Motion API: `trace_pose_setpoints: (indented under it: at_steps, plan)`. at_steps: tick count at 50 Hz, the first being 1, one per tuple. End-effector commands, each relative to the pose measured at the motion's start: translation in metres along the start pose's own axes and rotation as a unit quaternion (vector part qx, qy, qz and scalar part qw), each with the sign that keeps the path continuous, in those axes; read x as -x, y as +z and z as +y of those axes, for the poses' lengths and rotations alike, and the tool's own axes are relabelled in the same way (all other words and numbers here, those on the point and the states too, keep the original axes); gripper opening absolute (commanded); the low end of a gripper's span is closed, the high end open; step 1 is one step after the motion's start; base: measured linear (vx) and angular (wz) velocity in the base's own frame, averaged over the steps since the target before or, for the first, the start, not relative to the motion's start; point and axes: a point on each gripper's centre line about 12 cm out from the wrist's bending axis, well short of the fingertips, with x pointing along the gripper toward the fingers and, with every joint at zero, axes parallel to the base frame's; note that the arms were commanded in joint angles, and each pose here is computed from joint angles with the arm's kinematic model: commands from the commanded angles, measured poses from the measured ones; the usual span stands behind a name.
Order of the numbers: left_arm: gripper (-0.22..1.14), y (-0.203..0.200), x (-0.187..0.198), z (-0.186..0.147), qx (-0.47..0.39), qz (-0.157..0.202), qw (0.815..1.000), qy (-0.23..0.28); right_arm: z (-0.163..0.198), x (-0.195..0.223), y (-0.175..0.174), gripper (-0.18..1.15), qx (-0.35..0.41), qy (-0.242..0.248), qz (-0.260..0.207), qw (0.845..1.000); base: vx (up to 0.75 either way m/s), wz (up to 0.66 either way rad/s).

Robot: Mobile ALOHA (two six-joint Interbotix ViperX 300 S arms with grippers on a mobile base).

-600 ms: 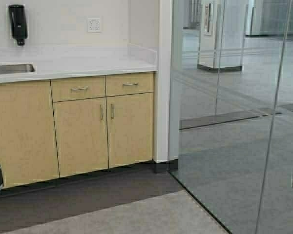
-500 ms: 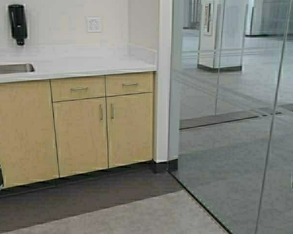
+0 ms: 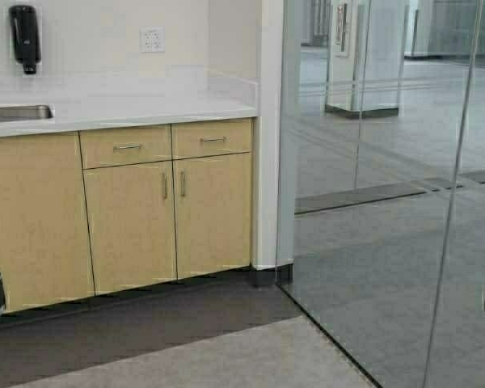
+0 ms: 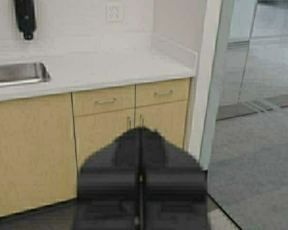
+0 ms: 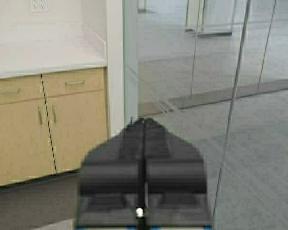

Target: Get the cloth and wipe up the spill under the wine glass

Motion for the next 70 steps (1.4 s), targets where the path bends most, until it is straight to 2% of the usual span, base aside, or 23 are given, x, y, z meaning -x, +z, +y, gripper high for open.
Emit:
trace_pose_setpoints:
  at_steps: [1,33,48,70]
  plan:
    - [0.03,0.004,-0.005,0.0,0.001,-0.002,1.0,0.0,-0.001,-0.004,0.009,0.05,0.0,-0.002,-0.009,1.0,0.1,0.01]
    - [0.03,0.001,-0.003,0.0,0.013,-0.005,1.0,0.0,-0.003,0.001,0.019,0.05,-0.022,-0.007,-0.03,0.999,0.22,0.06]
    - [0.03,-0.008,-0.002,0.0,0.011,0.007,1.0,0.0,-0.003,0.001,0.017,0.05,-0.021,-0.006,-0.028,0.999,0.32,0.29]
    - [0.03,-0.008,-0.001,0.0,0.012,0.005,1.0,0.0,0.005,0.002,0.02,0.05,-0.021,0.015,-0.033,0.999,0.35,0.31]
